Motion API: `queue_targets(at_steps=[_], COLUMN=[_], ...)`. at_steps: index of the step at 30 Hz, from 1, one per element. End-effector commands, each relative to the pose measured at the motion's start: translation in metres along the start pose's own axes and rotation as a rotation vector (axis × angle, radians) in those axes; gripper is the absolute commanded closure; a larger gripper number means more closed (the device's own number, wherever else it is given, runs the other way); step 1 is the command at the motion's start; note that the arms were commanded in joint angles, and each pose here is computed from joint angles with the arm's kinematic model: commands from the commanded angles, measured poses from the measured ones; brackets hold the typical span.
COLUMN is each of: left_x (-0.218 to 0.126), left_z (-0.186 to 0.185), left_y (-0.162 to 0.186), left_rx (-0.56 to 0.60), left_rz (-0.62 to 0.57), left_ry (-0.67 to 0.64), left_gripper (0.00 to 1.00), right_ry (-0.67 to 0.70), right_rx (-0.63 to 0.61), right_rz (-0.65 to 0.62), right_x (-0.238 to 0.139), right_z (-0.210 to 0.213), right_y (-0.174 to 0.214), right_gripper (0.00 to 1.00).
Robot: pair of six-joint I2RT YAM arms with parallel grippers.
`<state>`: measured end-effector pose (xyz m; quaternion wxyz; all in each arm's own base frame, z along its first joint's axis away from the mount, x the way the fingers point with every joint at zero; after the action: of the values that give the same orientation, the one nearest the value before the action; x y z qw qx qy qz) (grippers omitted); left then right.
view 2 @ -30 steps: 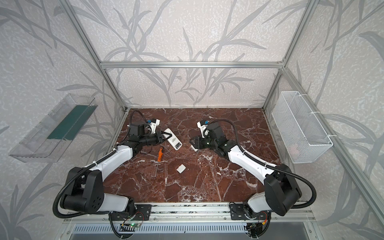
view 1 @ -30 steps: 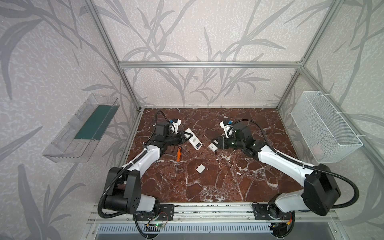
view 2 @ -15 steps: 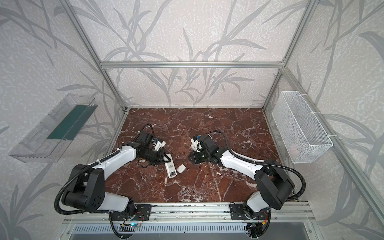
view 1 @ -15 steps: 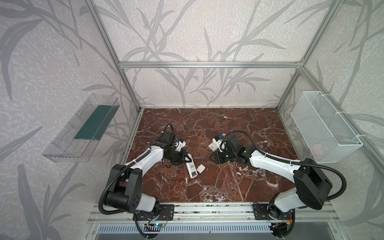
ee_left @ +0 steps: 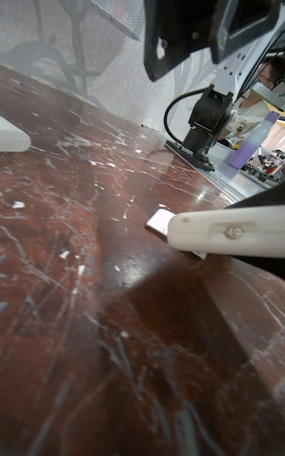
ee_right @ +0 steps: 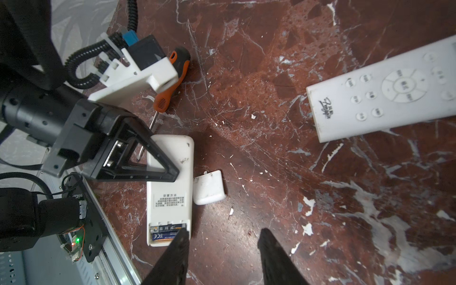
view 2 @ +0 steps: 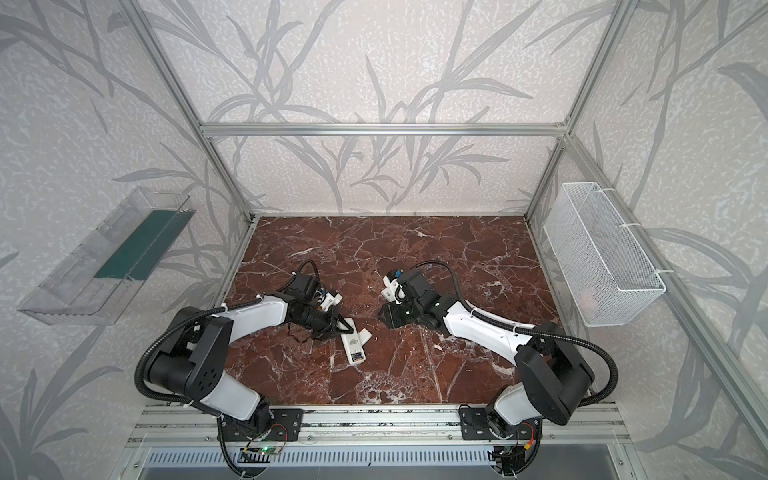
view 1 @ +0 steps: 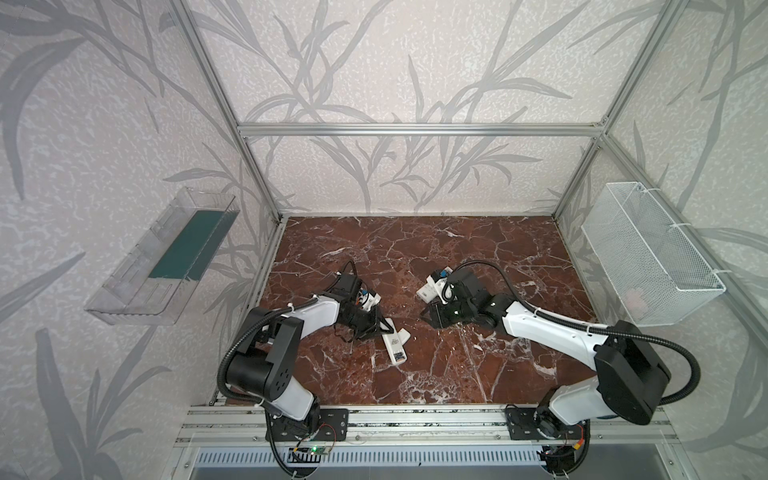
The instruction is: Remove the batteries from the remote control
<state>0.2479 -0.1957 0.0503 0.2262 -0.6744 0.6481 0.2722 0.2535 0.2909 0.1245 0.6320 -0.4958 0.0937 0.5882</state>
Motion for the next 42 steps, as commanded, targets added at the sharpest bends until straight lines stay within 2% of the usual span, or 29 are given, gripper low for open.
queue_targets(at_steps=[1,6,11,18,23,31,33,34,36,38,42], left_x=[0.008,0.014,0.009,-0.004,0.031,0.086,0.094,0.097,0.101,0.102,0.097], left_z=[-0.004,-0.017,-0.038,-0.051,-0.073,-0.088,-0.085,-0.082,-0.073,-0.067,-0.067], left_y=[-0.041,-0.08,-0.099,-0.067,-0.046,-0.037,-0.039,-0.04,-0.041,-0.042,-0.047], left_rx=[0.071,0.109,0.132,0.145,0.203,0.219,0.21,0.207,0.204,0.219,0.266], left_rz=[-0.119,-0.206,-0.253,-0.284,-0.192,-0.155,-0.153,-0.151,-0.136,-0.123,-0.113], left_ry=[0.004,0.05,0.112,0.16,0.153,0.162,0.154,0.144,0.094,0.041,-0.024], left_gripper=[1.0,1.0,1.0,1.0,1.0,1.0,0.96,0.9,0.73,0.63,0.53], right_ry=[0.04,0.062,0.066,0.089,0.165,0.288,0.301,0.305,0.318,0.324,0.343], right_rx=[-0.015,-0.006,0.001,0.012,0.049,0.16,0.183,0.188,0.196,0.2,0.203], right_rz=[-0.014,-0.018,-0.027,-0.011,0.032,0.076,0.074,0.07,0.077,0.083,0.114], right_x=[-0.012,-0.017,-0.019,-0.018,-0.019,-0.037,-0.039,-0.04,-0.04,-0.039,-0.035], right_z=[-0.006,-0.012,-0.012,-0.02,-0.041,-0.086,-0.094,-0.098,-0.103,-0.106,-0.112], right_y=[0.002,0.003,0.001,0.01,0.024,0.038,0.04,0.039,0.042,0.041,0.045], right_gripper=[0.53,0.53,0.53,0.53,0.53,0.53,0.53,0.54,0.54,0.54,0.55])
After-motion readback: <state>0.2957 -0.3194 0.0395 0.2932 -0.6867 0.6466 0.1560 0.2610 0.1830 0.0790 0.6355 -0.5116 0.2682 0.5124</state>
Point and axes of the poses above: each gripper's point midway between its finger pads, its own x axis out along the fingers, its own z axis along the line the jaws close on, y = z × x, the point moved 1 cm from there along -x, back along the fingers, and after that the axes turned 2 degrees about x, right-handed, at the moved point
